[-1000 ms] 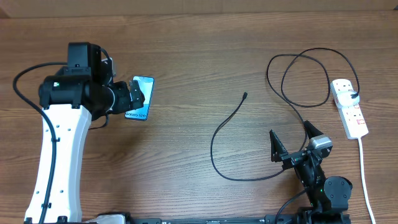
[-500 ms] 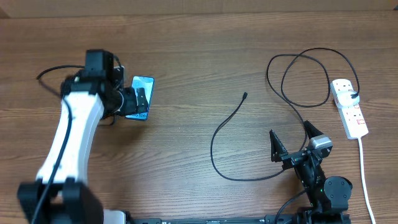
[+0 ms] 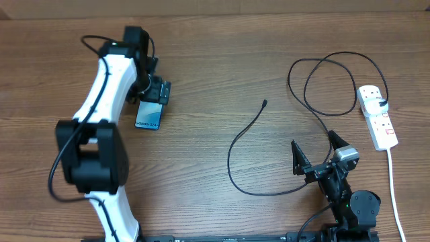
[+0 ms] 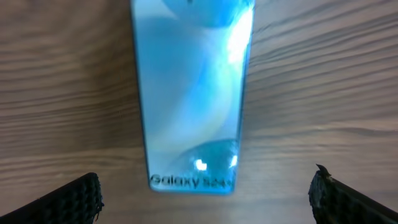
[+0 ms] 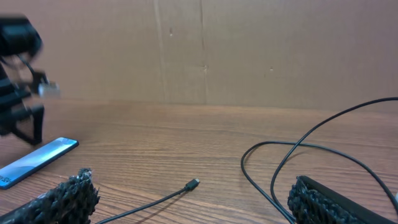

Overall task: Plug charger to phone and switch on socket
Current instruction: 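Close the left gripper on the phone's sides and lift it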

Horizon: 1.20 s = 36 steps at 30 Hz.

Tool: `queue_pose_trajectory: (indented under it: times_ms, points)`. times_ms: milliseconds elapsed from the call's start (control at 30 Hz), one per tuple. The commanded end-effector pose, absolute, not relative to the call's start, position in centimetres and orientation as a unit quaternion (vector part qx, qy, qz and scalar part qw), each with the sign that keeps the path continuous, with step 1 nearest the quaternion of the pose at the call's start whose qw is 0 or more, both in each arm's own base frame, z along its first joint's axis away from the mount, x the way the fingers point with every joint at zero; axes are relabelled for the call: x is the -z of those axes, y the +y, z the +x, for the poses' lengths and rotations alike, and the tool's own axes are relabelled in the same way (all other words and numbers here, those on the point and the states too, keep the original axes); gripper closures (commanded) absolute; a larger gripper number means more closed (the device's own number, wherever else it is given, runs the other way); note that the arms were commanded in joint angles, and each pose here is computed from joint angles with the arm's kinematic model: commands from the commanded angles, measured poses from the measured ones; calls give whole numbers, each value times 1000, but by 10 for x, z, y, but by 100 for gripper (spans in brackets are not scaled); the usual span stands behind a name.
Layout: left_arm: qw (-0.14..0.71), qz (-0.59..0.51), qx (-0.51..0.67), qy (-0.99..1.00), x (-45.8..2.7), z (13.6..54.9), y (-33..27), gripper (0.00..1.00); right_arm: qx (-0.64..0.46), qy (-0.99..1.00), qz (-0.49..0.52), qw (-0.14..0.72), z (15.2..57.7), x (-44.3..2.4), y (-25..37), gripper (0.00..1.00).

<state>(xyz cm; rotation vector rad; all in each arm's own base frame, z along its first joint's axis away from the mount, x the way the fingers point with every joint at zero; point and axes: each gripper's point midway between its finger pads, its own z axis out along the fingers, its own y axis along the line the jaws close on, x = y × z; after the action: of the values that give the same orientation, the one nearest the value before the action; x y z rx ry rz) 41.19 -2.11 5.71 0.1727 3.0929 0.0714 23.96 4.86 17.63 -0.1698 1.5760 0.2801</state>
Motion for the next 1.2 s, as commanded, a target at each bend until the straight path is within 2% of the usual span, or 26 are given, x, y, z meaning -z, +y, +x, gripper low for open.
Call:
queue_pose_trajectory:
  times_ms: [0,100,400,767,900,1033,1100,1167]
  points:
    - [-13,66,-40,997,-29,411,-13,0,-126,703,-80,695,239,-175,50,0]
    - [-28,67,-42,996,-13,409,-12,0,-126,703,-80,695,239,-175,50,0]
    - [-1,59,-42,997,-8,424,-7,0,-126,703,-80,695,239,-175,50,0]
    - [-12,51,14,999,8,413,-36,21,-126,703,-80,695,239,-175,50,0]
    - [-45,37,12,998,7,397,-40,22,-126,703,-80,695,239,-175,50,0]
    - [-76,46,9,996,6,381,-47,29,-126,703,-80,695,239,-175,50,0]
    - [-84,42,6,996,5,377,-50,29,-126,703,-80,695,239,-175,50,0]
    - [-83,36,-1,996,5,377,-52,25,-126,703,-80,695,239,-175,50,0]
